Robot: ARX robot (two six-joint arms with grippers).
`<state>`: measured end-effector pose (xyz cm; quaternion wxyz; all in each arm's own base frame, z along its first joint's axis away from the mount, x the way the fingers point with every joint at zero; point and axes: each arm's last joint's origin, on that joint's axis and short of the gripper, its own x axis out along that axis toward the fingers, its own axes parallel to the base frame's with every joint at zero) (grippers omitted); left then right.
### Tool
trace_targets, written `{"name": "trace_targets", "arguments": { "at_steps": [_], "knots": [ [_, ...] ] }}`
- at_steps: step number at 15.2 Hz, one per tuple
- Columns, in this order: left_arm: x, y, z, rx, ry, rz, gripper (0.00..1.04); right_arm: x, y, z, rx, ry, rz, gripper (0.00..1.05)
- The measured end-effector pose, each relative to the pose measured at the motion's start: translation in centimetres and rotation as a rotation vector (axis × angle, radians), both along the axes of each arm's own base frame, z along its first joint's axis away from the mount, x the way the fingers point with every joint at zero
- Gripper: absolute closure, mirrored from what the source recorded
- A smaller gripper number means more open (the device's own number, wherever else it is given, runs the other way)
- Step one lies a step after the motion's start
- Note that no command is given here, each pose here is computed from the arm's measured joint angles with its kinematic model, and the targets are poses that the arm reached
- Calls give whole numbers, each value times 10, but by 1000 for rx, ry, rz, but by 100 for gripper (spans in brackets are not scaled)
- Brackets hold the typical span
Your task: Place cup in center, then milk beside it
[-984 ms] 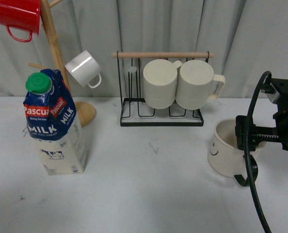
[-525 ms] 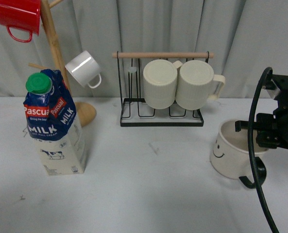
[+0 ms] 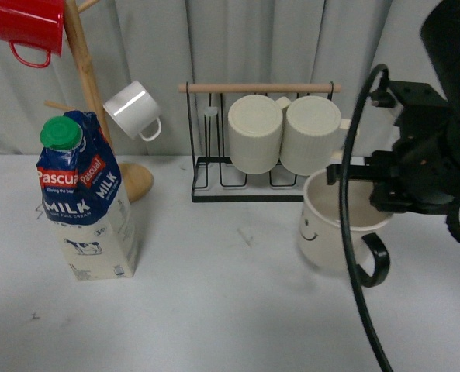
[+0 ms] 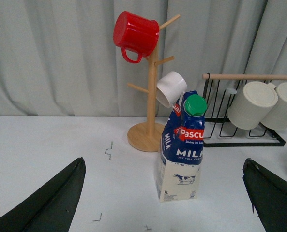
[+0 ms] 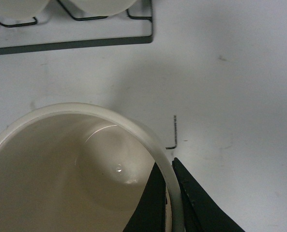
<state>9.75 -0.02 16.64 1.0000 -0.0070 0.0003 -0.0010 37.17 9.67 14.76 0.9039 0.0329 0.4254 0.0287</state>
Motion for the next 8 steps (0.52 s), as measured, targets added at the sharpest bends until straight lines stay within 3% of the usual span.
{"name": "trace_targets", "arguments": {
  "at_steps": [5, 8],
  "knots": [
    [0, 0, 0, 0, 0, 0, 7, 7, 59, -13, -19, 74, 32, 101],
    [0, 0, 0, 0, 0, 0, 7, 15, 67, -15, -37, 81, 1, 101]
  ]
}}
